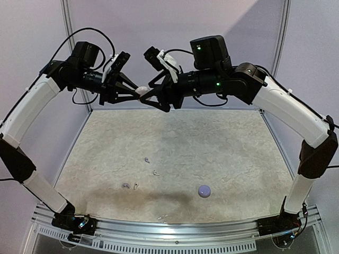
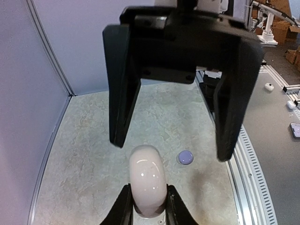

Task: Insert the wireless bluetooth earbuds into the charging case
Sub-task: Pass from the left arm to the right, then pass from the right arm to the left

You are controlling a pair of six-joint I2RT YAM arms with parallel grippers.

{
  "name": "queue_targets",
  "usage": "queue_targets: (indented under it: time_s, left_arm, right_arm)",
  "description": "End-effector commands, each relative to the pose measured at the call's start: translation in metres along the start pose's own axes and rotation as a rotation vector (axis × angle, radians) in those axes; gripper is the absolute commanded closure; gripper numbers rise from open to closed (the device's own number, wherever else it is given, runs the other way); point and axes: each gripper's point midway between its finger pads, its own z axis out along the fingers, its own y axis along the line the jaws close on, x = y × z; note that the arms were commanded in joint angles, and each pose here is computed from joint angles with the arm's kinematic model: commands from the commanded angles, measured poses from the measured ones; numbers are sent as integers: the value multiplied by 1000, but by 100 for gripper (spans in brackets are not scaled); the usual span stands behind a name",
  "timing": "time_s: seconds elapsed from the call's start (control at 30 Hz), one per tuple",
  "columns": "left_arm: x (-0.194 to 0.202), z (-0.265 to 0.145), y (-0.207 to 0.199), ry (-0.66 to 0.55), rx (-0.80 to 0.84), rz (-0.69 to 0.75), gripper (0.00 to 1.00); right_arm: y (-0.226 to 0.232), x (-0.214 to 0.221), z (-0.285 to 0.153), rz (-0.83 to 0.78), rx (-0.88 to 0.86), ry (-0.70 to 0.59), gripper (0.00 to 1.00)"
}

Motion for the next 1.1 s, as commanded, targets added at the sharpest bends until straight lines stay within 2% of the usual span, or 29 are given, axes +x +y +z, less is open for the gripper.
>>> queue_targets:
  time_s: [0.0, 0.13, 0.23, 0.27, 0.43, 0.47, 0.6, 0.63, 0.67, 0.73, 0.77, 0.93, 1.07]
  left_arm:
    - [-1, -2, -20, -6, 49, 18, 100]
    - [-2, -2, -24, -11, 60, 19, 100]
    - [-2, -2, -25, -13, 64, 21, 100]
    - [-2, -2, -26, -12, 64, 23, 100]
    - [-4, -3, -28, -14, 65, 30, 100]
    - [-4, -3, -28, -13, 66, 30, 100]
    - [-3, -3, -27, -10, 63, 19, 100]
    - [-3, -3, -27, -9, 59, 12, 100]
    - [-2, -3, -25, -9, 55, 1, 82]
    - [1, -2, -22, -18, 41, -32, 20]
    - [4, -3, -18, -23, 28, -58, 3]
    - [30, -27, 6, -84, -97, -178, 1]
    - [29, -45, 4, -224, -206, -52, 1]
  right_arm:
    - [-7, 9, 8, 30, 13, 33, 33]
    - [-6, 11, 14, 34, 2, 31, 47]
    - [-3, 13, 18, 33, -21, 30, 66]
    - [-2, 13, 18, 35, -26, 29, 69]
    - [-1, 15, 18, 31, -35, 38, 70]
    - [0, 15, 19, 28, -37, 37, 73]
    - [4, 15, 19, 26, -58, 34, 100]
    - [4, 14, 18, 27, -63, 33, 100]
    - [5, 13, 17, 25, -65, 30, 100]
    - [5, 11, 15, 21, -64, 25, 100]
    - [5, 9, 13, 19, -62, 18, 100]
    - [4, -9, 2, 15, -48, -33, 100]
    - [11, -22, -2, 30, -83, -89, 100]
